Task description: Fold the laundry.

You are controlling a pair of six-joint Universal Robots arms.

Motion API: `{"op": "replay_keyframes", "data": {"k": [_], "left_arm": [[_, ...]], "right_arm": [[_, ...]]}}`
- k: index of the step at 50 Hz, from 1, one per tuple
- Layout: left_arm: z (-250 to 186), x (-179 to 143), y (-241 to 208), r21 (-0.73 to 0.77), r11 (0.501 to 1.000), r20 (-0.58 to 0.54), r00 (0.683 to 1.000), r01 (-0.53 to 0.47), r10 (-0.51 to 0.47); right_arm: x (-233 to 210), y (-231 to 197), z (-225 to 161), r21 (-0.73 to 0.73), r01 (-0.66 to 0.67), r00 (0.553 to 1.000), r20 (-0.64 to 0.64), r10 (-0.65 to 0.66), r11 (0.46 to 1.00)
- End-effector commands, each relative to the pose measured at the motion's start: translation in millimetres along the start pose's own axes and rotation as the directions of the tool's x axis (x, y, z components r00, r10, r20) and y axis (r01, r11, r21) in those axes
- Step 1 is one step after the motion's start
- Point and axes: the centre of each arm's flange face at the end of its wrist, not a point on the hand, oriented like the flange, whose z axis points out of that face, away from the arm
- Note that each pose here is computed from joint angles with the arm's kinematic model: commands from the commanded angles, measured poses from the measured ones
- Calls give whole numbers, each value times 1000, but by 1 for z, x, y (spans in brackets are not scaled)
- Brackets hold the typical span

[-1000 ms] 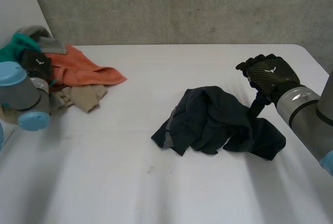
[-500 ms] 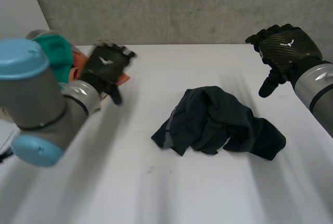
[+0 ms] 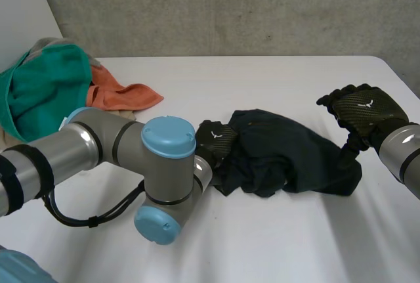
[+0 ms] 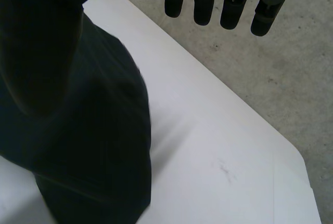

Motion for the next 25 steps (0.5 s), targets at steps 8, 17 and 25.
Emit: {"op": "replay_keyframes", "data": {"k": [8,17,25], "left_arm": [[-23,-107,-116,301,944,379,925,-133,10],[-35,-85,-158,470,856,307,949,-216,70],[-25,1,-135,507,853,49,992,-126,118]], "right_arm": [[8,-8,-1,40,0,1000,-28,1,999],[9,-11,-1,56,-9,999,-33,11,998],[11,-9,0,55,-14,999,-46,17,998]]}}
